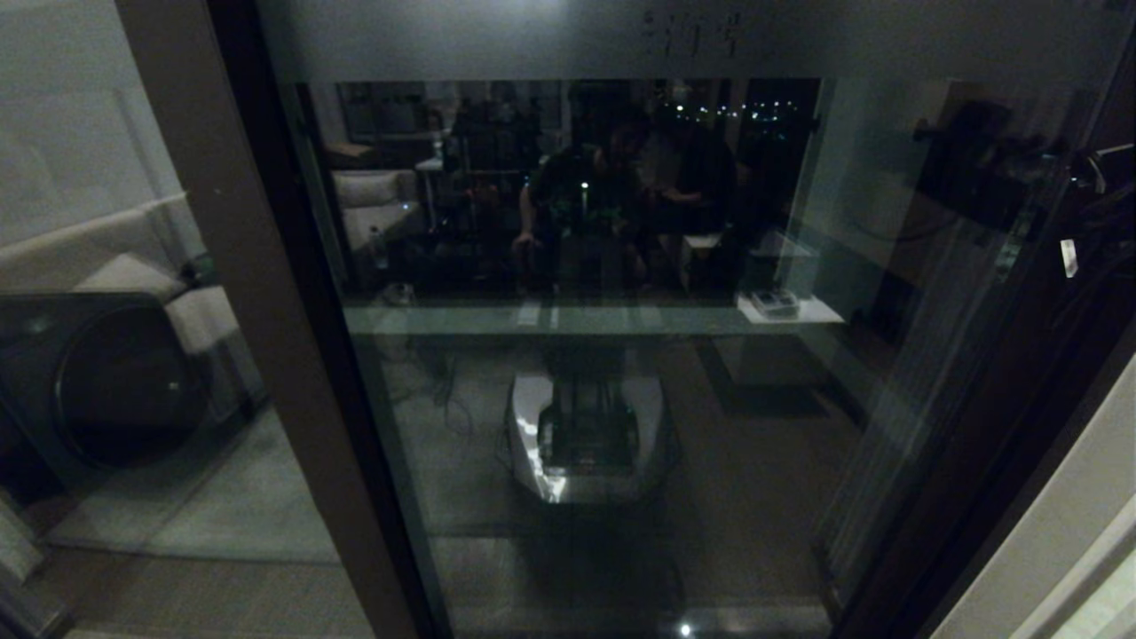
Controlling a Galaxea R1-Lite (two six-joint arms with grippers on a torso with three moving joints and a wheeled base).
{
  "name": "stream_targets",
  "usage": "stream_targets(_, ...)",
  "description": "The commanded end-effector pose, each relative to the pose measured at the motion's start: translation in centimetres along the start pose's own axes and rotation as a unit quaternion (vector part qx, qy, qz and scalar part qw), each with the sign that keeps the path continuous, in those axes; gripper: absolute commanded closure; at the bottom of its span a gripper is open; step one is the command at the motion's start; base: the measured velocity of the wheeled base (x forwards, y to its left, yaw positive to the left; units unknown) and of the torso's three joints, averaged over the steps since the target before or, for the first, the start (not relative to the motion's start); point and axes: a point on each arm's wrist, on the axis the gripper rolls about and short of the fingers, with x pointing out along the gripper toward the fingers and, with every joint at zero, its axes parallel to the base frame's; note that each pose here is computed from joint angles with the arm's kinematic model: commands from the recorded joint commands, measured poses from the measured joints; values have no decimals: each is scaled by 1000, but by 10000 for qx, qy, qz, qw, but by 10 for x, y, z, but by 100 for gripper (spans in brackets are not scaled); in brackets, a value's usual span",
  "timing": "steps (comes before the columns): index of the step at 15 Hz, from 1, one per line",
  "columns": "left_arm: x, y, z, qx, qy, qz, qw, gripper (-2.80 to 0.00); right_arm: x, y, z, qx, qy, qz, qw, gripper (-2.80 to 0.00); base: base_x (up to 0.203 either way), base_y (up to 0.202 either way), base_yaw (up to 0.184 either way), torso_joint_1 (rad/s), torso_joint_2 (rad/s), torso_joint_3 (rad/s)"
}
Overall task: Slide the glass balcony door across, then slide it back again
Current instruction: Close the slid door
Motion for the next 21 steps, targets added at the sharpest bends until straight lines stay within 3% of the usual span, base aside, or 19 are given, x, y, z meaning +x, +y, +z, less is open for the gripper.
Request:
stream_targets(1, 0, 0, 0, 2, 6, -2, 10000, 0, 0, 0, -1, -20, 27, -1, 10000, 0, 0, 0, 0, 0, 0, 0)
stream_targets(21, 0, 0, 0, 2, 6, -2, 10000, 0, 8, -1, 0, 37, -117, -94, 9999, 0, 0, 0, 0, 0, 0, 0)
